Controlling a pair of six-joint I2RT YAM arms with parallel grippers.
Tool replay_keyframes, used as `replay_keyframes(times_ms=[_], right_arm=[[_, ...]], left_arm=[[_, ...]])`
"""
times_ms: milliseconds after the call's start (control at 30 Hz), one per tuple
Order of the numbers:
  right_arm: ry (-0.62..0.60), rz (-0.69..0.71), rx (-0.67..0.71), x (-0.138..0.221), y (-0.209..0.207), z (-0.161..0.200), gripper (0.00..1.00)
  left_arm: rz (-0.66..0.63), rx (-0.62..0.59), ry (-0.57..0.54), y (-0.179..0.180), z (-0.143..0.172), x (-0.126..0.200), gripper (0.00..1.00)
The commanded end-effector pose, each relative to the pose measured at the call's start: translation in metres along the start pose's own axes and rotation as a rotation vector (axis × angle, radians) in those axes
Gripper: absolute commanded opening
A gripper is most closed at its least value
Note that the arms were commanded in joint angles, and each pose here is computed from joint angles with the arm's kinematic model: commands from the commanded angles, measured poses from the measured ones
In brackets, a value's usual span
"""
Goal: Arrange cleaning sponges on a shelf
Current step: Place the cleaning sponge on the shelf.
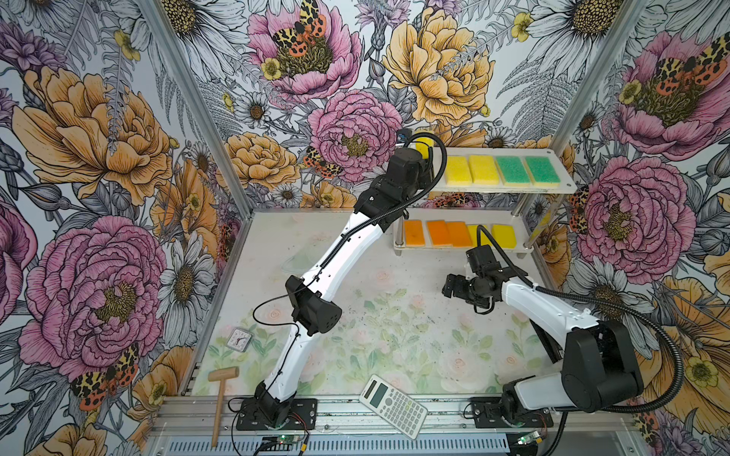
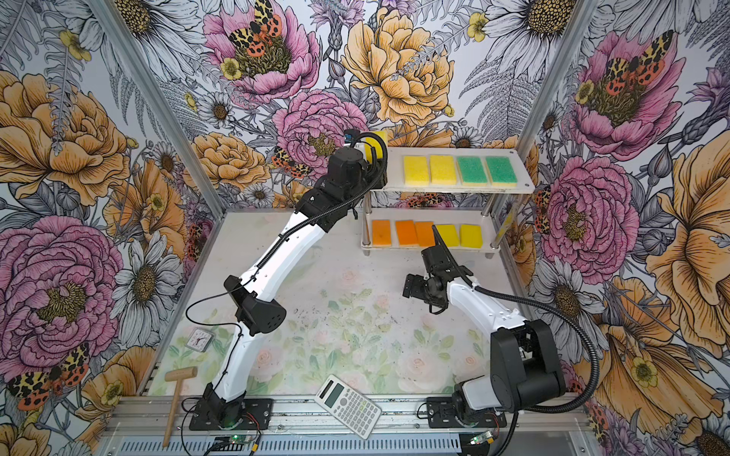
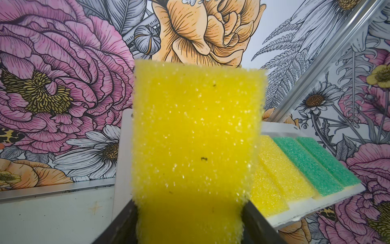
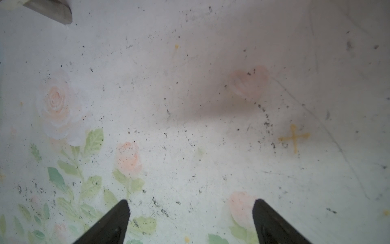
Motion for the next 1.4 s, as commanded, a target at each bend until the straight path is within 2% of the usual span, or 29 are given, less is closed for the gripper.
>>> replay_keyframes(times_ms=[0, 833, 1367], right_arm=[[-0.028, -0.021, 0.001, 0.005, 0.003, -0.003, 0.93], [-0.029, -0.013, 0.002, 0.005, 0.000, -0.001, 0.94], [-0.031, -0.014, 0.001, 0.005, 0.000, -0.002, 0.94]], left_arm=[[0.036, 0.003, -0.012, -0.010, 0.003, -0.005, 0.63], [-0.024, -0.010, 0.017, -0.008, 0.022, -0.016, 0.69], [-0.068, -0.062, 0.031, -0.010, 0.035, -0.022, 0.72]])
Point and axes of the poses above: each gripper's point midway between its finger pads, its own x axis back along the fingers, its own y axis along the line the jaws close on, z = x × y, the point moved 3 cm from there along x, back along the fingers, and after that the axes turned 13 degrees about -x, right-handed, at the moved point
